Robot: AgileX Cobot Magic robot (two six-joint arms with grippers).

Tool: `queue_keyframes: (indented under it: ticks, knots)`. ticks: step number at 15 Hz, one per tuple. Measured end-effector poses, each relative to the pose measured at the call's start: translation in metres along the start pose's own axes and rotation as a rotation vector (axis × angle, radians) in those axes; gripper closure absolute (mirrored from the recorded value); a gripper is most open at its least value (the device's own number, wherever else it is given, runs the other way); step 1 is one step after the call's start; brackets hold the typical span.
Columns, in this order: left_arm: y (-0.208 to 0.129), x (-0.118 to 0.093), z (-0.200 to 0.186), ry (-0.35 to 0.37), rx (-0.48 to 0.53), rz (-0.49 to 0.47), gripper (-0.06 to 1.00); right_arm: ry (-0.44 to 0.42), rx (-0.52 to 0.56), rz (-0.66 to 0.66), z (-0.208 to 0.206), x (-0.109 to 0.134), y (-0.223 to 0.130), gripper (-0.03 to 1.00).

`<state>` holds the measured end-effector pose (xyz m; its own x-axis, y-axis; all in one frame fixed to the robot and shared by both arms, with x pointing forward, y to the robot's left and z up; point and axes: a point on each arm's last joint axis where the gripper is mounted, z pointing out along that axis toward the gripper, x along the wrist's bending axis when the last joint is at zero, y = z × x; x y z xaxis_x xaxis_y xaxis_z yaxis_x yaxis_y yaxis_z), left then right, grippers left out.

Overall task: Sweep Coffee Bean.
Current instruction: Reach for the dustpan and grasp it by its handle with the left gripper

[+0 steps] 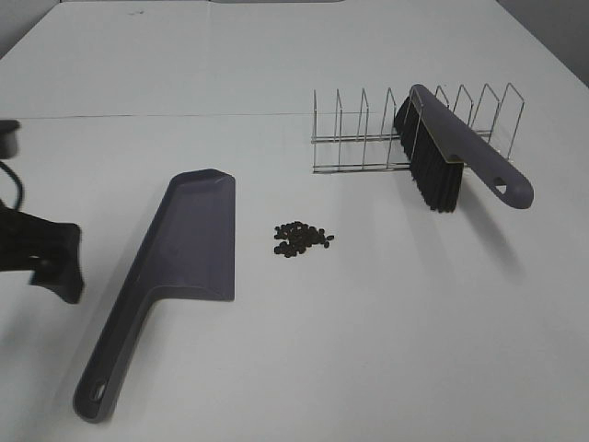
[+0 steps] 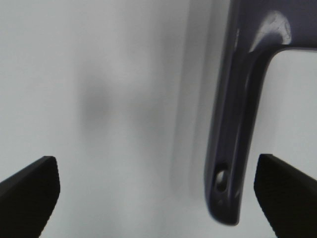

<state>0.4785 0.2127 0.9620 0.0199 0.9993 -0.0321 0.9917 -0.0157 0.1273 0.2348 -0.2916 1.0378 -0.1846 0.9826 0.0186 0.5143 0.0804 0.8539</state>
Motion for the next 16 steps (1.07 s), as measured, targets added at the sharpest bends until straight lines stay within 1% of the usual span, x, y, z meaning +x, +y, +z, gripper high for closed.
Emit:
queue_keyframes:
  ticks: [1,3,4,7,12,14,16]
  knots:
    - [0.007,-0.03,0.032,-0.013,0.015,0.034,-0.05,0.0,0.0,0.0,0.0,0.0,0.0,0.02]
    - [0.013,-0.054,0.051,-0.023,0.037,0.071,-0.05,0.0,0.0,0.0,0.0,0.0,0.0,0.02]
    - [0.017,-0.062,0.058,-0.025,0.044,0.081,-0.05,0.0,0.0,0.0,0.0,0.0,0.0,0.02]
    - [0.023,-0.07,0.073,-0.013,0.071,0.093,-0.05,0.0,0.0,0.0,0.0,0.0,0.0,0.02]
    - [0.032,-0.078,0.09,-0.018,0.102,0.055,-0.05,0.0,0.0,0.0,0.0,0.0,0.0,0.02]
    - [0.032,-0.078,0.096,-0.014,0.117,0.049,0.0,0.0,0.0,0.0,0.0,0.0,0.0,0.02]
    - [0.032,-0.079,0.097,-0.012,0.12,0.049,0.1,0.0,0.0,0.0,0.0,0.0,0.0,0.02]
